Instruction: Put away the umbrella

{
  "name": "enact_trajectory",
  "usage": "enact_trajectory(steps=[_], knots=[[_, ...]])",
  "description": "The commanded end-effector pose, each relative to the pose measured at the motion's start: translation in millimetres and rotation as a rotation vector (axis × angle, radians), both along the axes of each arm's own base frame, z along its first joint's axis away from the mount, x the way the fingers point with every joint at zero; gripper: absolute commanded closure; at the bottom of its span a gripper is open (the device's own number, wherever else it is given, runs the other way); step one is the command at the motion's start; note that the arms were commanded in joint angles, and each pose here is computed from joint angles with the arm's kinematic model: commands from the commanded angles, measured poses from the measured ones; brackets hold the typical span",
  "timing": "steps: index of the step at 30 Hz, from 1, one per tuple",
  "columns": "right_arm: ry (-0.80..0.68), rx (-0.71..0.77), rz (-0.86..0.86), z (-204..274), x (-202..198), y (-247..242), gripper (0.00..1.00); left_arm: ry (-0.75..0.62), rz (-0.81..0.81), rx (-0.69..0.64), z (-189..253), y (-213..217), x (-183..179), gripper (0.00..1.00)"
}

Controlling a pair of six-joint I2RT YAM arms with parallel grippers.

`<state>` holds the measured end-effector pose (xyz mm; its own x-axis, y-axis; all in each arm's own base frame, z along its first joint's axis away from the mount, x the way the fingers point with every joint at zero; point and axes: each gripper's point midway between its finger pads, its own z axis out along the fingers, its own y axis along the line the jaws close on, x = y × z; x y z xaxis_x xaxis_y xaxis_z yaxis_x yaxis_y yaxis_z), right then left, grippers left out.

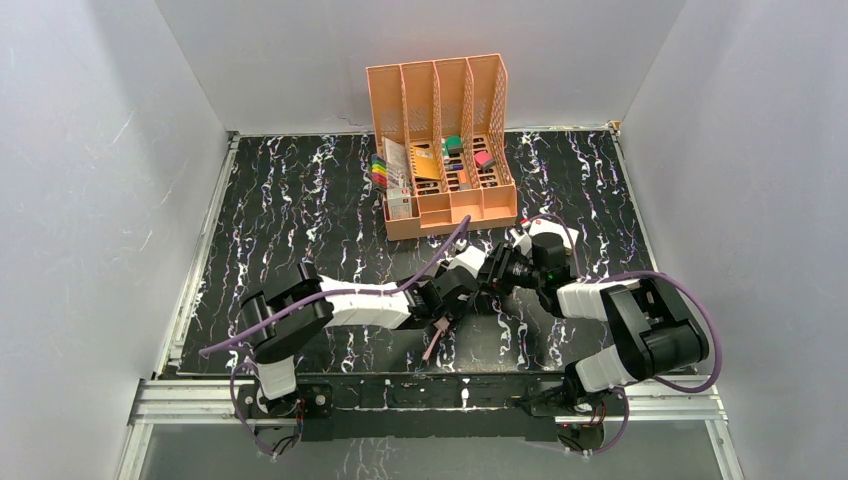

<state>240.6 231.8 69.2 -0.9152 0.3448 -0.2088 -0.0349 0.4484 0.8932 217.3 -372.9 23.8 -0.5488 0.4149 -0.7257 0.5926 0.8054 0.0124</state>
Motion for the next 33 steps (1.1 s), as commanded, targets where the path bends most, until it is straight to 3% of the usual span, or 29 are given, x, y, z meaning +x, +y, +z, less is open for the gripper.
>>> enact_trajectory(steps=[1,14,19,23,29,33], knots=[[-0.102,-0.076,-0.167,-2.7,34.8,-19.3,0.56,0.344,-0.291,0.237,-62.3,48.0,-111.2,1.0],[-0.101,-0.135,-0.2,-0.1,30.8,-33.9,0.51,0.353,-0.31,0.177,-55.9,46.2,-116.7,1.0],[-0.153,-0.221,-0.214,5.1,27.9,-47.4,0.5,0.393,-0.325,0.103,-46.7,41.9,-117.5,1.0],[-0.188,-0.372,-0.183,10.4,19.2,-65.5,0.49,0.421,-0.34,0.065,-39.8,50.4,-103.2,0.99],[-0.175,-0.483,-0.108,9.4,9.3,-75.7,0.47,0.384,-0.414,0.045,-20.1,59.5,-70.0,0.48],[-0.172,-0.513,-0.089,10.6,6.3,-79.2,0.47,0.344,-0.469,0.076,-7.1,64.0,-43.4,0.29]])
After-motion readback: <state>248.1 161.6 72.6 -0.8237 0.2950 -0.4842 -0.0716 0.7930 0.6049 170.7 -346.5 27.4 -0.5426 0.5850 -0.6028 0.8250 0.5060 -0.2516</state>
